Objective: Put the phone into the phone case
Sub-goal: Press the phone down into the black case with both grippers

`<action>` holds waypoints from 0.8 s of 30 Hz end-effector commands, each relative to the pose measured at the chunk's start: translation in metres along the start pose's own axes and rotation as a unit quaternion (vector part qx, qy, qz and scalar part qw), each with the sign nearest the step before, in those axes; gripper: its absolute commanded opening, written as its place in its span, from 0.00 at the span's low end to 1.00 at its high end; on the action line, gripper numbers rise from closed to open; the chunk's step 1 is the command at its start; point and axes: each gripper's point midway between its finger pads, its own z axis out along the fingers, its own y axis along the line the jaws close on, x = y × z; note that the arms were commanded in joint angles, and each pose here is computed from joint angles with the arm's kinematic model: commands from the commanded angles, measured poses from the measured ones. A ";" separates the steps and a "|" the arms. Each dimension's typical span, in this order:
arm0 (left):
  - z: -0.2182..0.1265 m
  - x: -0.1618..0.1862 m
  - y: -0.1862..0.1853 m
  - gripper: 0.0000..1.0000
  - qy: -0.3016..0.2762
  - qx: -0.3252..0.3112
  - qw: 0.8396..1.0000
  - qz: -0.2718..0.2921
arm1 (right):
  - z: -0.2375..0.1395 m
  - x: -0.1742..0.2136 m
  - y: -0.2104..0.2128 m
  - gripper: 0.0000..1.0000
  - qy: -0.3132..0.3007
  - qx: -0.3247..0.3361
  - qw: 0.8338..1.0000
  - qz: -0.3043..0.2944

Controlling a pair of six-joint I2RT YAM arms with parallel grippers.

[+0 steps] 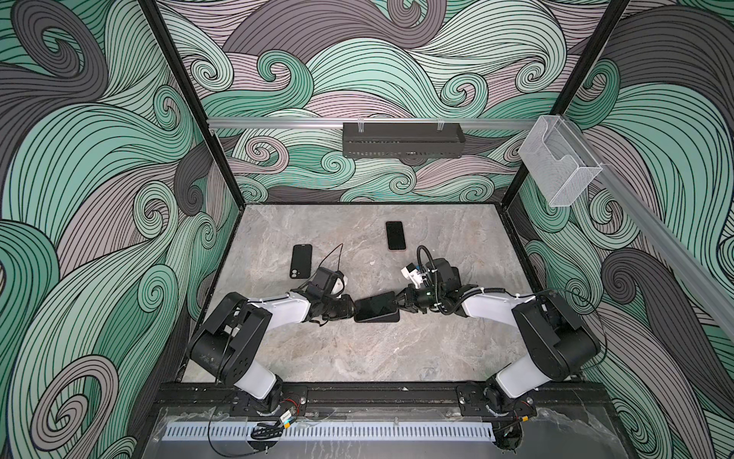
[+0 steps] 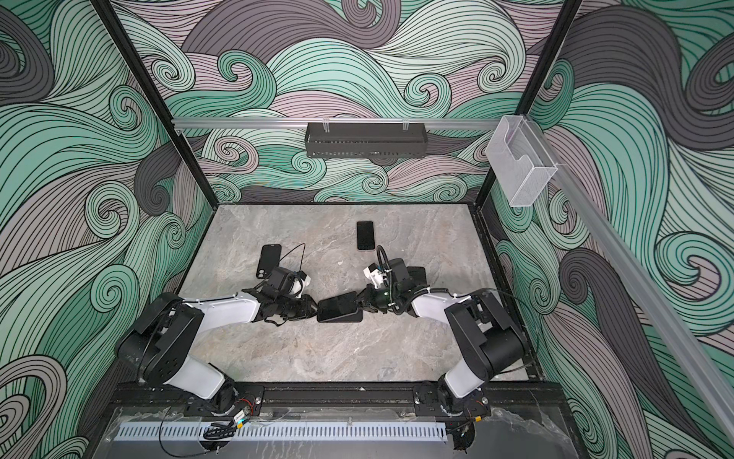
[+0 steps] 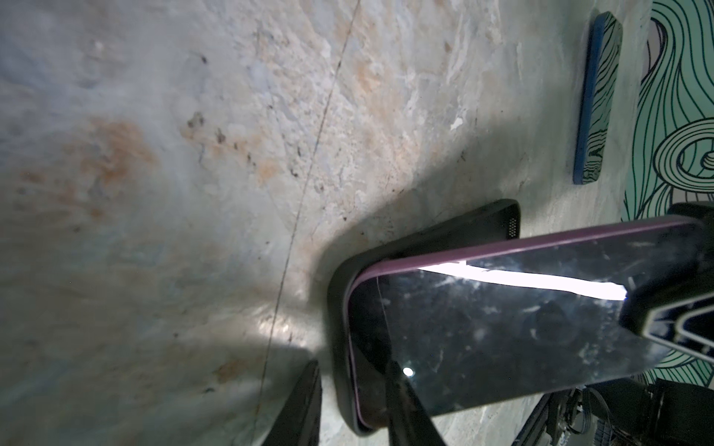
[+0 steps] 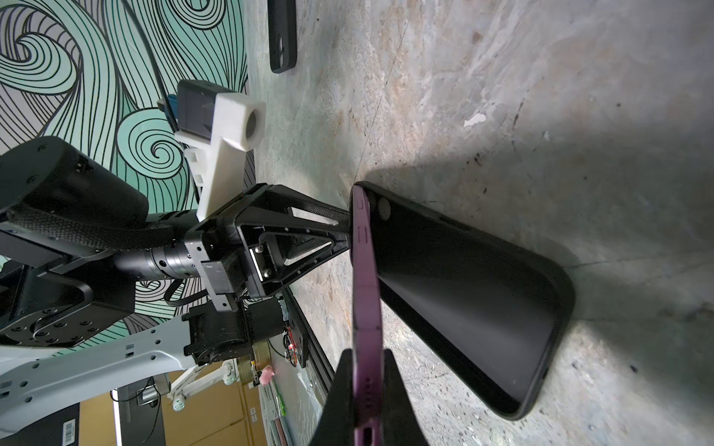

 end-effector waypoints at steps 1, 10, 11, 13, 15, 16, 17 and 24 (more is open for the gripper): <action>0.002 -0.010 -0.011 0.29 -0.009 0.017 1.000 0.005 | 0.005 0.003 -0.009 0.00 0.011 0.013 1.000 0.022; 0.005 -0.009 -0.010 0.28 -0.015 0.023 1.000 -0.006 | 0.008 0.008 -0.017 0.00 0.025 0.024 0.998 0.045; 0.005 -0.009 -0.010 0.27 -0.015 0.024 1.000 -0.007 | 0.009 0.009 -0.022 0.00 0.028 0.032 0.998 0.048; 0.006 -0.007 -0.009 0.26 -0.014 0.024 1.000 -0.009 | 0.011 0.011 -0.029 0.00 0.031 0.045 0.997 0.052; 0.005 -0.007 -0.009 0.25 -0.015 0.024 1.000 -0.009 | 0.012 0.012 -0.034 0.03 0.033 0.054 0.997 0.054; 0.005 -0.006 -0.007 0.25 -0.014 0.022 1.000 -0.011 | 0.012 0.012 -0.037 0.06 0.033 0.058 0.996 0.056; 0.005 -0.005 -0.007 0.24 -0.015 0.022 1.000 -0.012 | 0.013 0.012 -0.039 0.08 0.033 0.062 0.996 0.056; 0.005 -0.003 -0.005 0.24 -0.015 0.021 1.000 -0.015 | 0.009 0.014 -0.048 0.17 0.040 0.097 0.993 0.045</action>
